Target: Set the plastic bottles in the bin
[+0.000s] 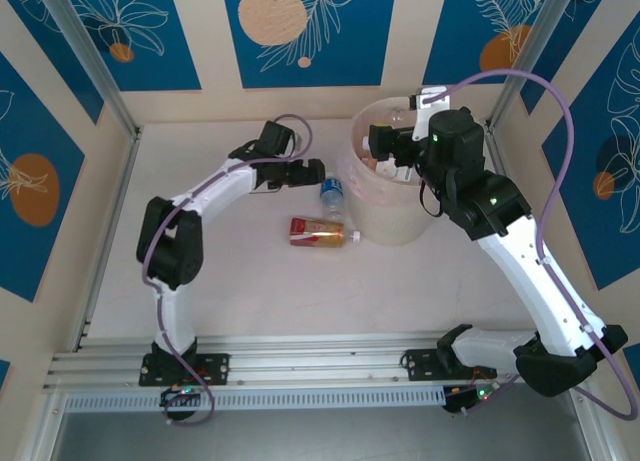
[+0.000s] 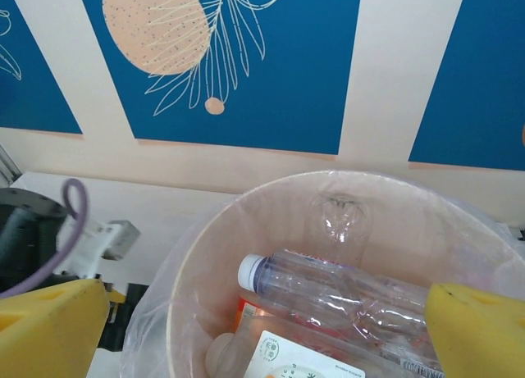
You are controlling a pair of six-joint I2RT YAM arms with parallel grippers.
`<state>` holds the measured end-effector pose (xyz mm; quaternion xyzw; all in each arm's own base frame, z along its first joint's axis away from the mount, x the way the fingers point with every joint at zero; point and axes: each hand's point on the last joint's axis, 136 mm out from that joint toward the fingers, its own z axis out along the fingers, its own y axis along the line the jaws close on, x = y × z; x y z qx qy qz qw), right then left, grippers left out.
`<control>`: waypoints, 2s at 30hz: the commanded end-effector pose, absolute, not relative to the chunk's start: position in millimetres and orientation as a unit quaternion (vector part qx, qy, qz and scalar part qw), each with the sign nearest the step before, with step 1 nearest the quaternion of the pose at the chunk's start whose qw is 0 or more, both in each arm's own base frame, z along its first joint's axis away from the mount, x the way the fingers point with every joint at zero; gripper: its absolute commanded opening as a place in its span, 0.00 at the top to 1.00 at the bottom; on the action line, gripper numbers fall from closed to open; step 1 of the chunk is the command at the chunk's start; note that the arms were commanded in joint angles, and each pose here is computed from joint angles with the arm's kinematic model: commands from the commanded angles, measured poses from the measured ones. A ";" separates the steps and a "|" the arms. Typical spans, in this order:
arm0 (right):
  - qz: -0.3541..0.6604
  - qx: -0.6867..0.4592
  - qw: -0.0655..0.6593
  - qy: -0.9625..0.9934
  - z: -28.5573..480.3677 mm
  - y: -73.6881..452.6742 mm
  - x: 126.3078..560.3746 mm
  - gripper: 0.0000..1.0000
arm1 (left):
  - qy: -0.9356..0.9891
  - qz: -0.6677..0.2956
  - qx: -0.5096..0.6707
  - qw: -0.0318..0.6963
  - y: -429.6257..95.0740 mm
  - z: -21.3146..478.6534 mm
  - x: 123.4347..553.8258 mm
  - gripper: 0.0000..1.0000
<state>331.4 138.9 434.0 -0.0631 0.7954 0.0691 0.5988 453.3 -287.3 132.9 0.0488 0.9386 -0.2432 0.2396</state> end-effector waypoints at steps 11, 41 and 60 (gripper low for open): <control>0.073 -0.045 0.614 0.784 438.7 134.4 324.6 0.01 | 0.954 -0.228 0.101 0.164 -335.6 84.8 443.6 0.01; 0.118 -0.047 0.605 0.786 429.2 147.0 318.8 0.01 | 0.972 -0.101 0.088 0.194 -293.9 67.7 458.3 0.38; 0.211 -0.035 0.579 0.786 432.8 167.7 308.9 0.01 | 0.902 -0.092 0.041 0.419 -204.3 238.6 428.2 0.40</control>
